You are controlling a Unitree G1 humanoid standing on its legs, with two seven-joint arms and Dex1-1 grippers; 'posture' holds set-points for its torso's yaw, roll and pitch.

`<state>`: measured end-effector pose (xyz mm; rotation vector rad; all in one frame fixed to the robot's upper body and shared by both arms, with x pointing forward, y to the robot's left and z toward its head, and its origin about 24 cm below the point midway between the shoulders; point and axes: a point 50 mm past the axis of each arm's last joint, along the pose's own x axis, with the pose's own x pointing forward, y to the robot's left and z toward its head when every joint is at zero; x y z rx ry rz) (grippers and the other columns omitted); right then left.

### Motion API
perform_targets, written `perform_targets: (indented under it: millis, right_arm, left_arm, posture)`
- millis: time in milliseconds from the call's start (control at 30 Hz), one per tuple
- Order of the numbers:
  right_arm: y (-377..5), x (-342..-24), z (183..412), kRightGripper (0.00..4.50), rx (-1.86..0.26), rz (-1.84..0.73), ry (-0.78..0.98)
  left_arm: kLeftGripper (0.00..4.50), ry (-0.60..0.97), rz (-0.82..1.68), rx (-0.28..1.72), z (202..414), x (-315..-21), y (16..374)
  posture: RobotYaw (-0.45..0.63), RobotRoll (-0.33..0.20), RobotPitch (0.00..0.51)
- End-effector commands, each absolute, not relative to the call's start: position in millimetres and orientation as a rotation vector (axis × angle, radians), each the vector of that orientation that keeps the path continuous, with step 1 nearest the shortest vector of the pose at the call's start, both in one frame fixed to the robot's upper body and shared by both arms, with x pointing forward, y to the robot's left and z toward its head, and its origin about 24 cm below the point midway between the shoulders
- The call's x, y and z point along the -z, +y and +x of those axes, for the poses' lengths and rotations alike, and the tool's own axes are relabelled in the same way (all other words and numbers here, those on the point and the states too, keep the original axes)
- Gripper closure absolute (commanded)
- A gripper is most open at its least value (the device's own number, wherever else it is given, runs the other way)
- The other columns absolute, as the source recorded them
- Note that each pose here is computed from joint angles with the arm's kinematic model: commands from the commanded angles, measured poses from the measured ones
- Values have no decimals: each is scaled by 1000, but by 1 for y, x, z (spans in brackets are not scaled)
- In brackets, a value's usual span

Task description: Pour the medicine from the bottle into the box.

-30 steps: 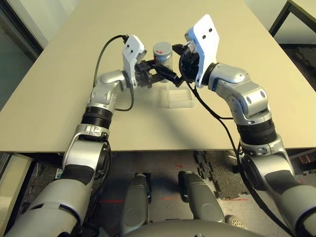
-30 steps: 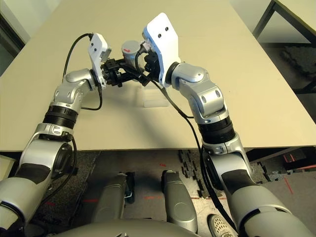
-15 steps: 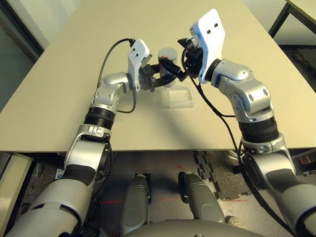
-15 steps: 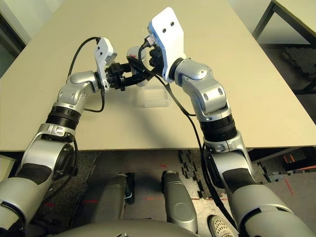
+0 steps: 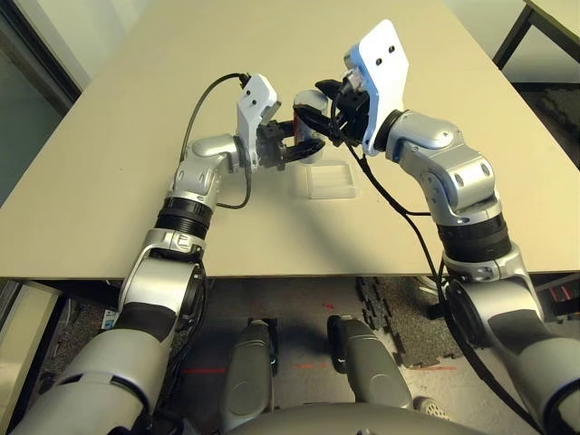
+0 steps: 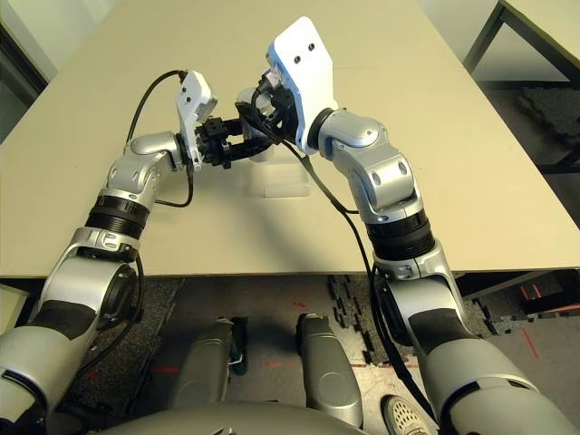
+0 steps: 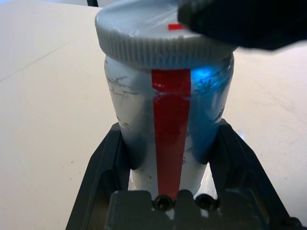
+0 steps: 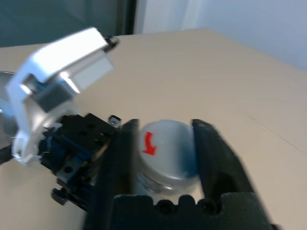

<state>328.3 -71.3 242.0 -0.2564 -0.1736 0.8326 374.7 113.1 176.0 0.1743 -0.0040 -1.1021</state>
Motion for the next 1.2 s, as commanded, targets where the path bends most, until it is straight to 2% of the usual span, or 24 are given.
perform_targets:
  millis: [33, 133, 267, 367, 700, 767, 1200]
  right_arm:
    - [-86, -243, 331, 3577, -821, -225, -148]
    - [-100, -249, 337, 4487, -840, -226, -146]
    - [-112, -257, 342, 4500, -840, -241, -138]
    - [-113, -262, 342, 3902, -847, -225, -135]
    - [-107, -266, 334, 125, -868, -139, -112]
    - [-107, -268, 332, 0, -864, -117, -114]
    - [-110, -282, 327, 0, -790, -67, -148]
  left_arm:
    - [2038, -26, 193, 1164, 369, -183, 110]
    - [2038, -40, 201, 1212, 365, -189, 107]
    - [2038, -40, 211, 1224, 363, -191, 108]
    - [2038, -40, 214, 1215, 363, -191, 110]
    - [2038, -31, 220, 1199, 365, -189, 114]
    - [2038, -30, 220, 1198, 366, -188, 114]
    - [2038, -10, 216, 1182, 372, -180, 116]
  posture:
    - [-203, 0, 139]
    - [-198, 0, 138]
    - [-190, 0, 138]
    - [-187, 0, 139]
    - [-187, 0, 138]
    - [-192, 0, 137]
    - [-215, 0, 132]
